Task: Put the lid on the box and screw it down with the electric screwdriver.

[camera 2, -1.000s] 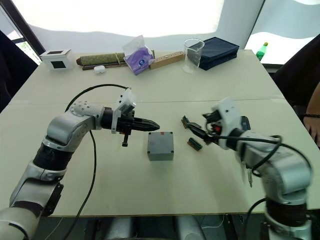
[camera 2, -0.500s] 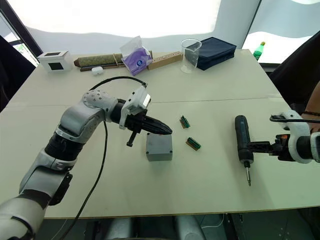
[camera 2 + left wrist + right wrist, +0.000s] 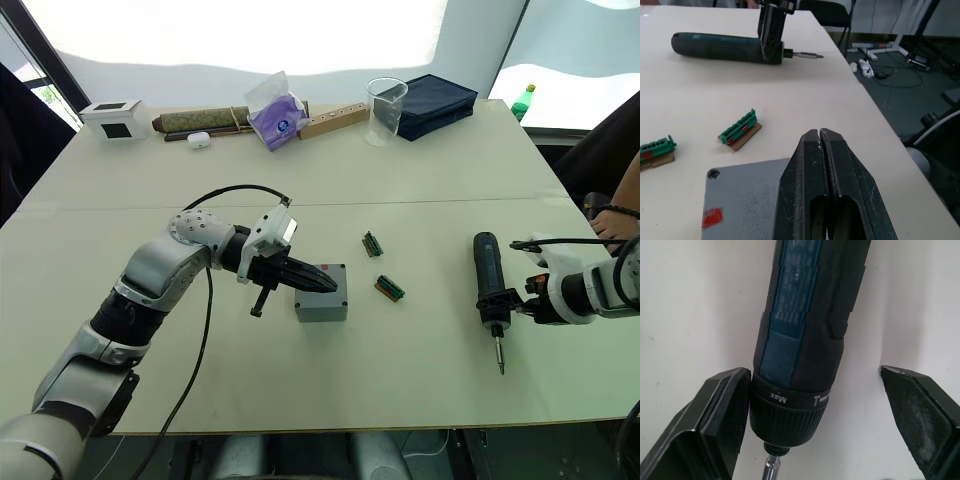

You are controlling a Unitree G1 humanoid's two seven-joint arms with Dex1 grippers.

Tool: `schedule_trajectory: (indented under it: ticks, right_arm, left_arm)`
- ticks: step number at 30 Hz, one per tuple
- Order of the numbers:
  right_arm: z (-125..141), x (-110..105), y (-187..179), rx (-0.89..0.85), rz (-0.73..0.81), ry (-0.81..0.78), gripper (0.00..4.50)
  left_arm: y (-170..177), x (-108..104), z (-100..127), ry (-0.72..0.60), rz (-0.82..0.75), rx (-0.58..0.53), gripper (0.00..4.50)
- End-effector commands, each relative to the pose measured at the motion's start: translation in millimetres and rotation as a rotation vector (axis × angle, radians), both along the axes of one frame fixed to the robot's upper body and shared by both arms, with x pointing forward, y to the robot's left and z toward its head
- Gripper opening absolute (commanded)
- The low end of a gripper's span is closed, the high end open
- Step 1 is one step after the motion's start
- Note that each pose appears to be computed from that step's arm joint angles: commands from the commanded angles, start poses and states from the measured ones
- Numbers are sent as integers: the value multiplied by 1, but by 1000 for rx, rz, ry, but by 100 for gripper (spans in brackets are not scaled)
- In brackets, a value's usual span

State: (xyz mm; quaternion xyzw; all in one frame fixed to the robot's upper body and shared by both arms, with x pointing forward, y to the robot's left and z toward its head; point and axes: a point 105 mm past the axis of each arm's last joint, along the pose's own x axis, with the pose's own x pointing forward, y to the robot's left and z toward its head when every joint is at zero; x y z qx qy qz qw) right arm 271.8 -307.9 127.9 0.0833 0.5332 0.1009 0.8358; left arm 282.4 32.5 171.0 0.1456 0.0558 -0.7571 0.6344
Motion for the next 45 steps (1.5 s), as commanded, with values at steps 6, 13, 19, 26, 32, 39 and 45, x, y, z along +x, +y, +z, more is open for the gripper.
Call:
schedule_trajectory:
  ticks: [6, 13, 19, 26, 32, 39, 45]
  right_arm:
    - [-19, 15, 3, -63, 137, 54, 393]
    - [-31, 22, 7, -131, 293, 104, 214]
    - [-21, 30, 7, -156, 332, 60, 214]
    - [82, 76, 22, -312, 458, -437, 214]
    - [170, 61, 108, 75, 486, -941, 214]
    - [182, 36, 171, 144, 450, -1360, 214]
    - [168, 22, 204, 215, 409, -1442, 214]
  left_arm:
    - [-4, -5, 5, -54, 12, -24, 0]
    - [-4, -8, 5, -48, 43, -33, 0]
    - [-2, -3, 7, -53, 75, -37, 0]
    - [17, 23, 18, -59, 198, -63, 0]
    - [35, 38, 25, -48, 276, -64, 0]
    - [35, 37, 15, -38, 267, -20, 0]
    - [31, 28, 2, -28, 219, 39, 0]
